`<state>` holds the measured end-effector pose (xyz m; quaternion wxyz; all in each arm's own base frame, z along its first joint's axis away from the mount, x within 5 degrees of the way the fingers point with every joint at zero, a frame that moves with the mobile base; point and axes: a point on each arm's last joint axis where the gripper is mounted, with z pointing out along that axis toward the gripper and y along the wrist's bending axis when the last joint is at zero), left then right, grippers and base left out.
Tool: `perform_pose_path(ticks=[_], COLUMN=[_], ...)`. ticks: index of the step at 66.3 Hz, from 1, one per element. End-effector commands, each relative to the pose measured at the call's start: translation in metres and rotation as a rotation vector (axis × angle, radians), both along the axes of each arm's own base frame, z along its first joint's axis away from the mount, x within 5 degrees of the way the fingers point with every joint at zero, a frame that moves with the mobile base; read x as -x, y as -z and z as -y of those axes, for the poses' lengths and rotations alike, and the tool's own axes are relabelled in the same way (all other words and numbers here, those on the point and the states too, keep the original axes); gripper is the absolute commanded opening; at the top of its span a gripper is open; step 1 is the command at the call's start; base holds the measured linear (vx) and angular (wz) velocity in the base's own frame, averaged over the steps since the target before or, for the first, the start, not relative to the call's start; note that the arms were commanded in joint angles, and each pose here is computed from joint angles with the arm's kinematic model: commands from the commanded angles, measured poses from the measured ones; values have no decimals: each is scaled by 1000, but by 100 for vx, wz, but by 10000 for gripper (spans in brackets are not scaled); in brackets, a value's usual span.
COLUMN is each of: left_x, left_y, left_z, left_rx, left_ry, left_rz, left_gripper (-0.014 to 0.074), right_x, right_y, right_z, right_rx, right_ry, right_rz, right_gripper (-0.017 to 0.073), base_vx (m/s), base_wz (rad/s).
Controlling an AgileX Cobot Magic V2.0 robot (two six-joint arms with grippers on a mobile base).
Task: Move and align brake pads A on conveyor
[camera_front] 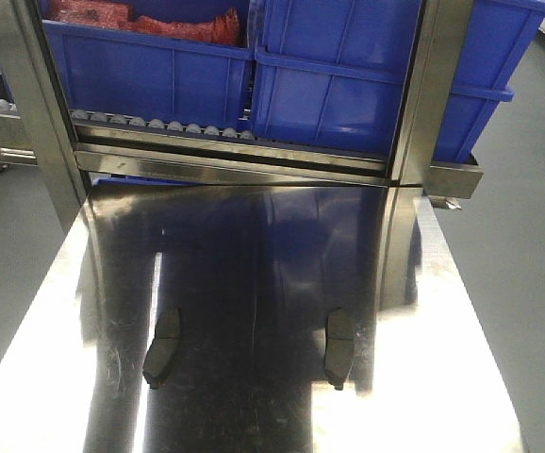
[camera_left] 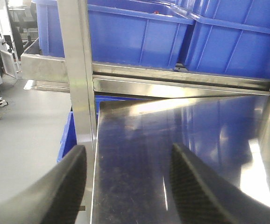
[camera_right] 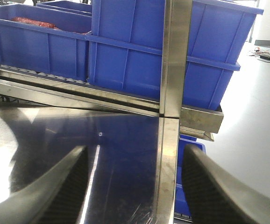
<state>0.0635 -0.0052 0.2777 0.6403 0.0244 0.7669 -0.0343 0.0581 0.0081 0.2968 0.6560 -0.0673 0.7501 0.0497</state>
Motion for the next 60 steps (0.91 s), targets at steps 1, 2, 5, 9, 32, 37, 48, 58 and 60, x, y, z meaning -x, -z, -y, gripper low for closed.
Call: perform_pose_path(ticks=[1, 2, 5, 9, 32, 37, 48, 58, 60], left_x=[-1, -1, -1, -1, -1, -1, -1, -1, -1], left_y=[-14, -14, -14, -14, -14, -14, -15, -15, -15], left_z=[1, 1, 1, 1, 1, 1, 1, 1, 1], left_rx=[8, 8, 8, 8, 8, 8, 8, 9, 9], left_ry=[9, 9, 9, 9, 9, 9, 9, 10, 10], left_rz=[90, 90, 90, 90, 90, 90, 94, 98, 99], left_gripper=[394, 394, 394, 394, 394, 394, 394, 394, 394], right_x=[-1, -1, -1, -1, -1, -1, -1, -1, -1], right_y=[-15, -15, -15, -15, -15, -15, -15, -15, -15], right_z=[0, 0, 0, 0, 0, 0, 0, 0, 0], right_rx=[-6, -6, -6, -6, -6, -6, -6, -6, -6], right_ry=[-2, -2, -2, -2, -2, -2, -2, -2, -2], right_rz=[90, 90, 90, 90, 90, 90, 90, 90, 90], right_gripper=[433, 433, 433, 433, 433, 433, 433, 433, 433], base_vx=[0, 0, 0, 0, 0, 0, 0, 0, 0], base_wz=[0, 0, 0, 0, 0, 0, 0, 0, 0])
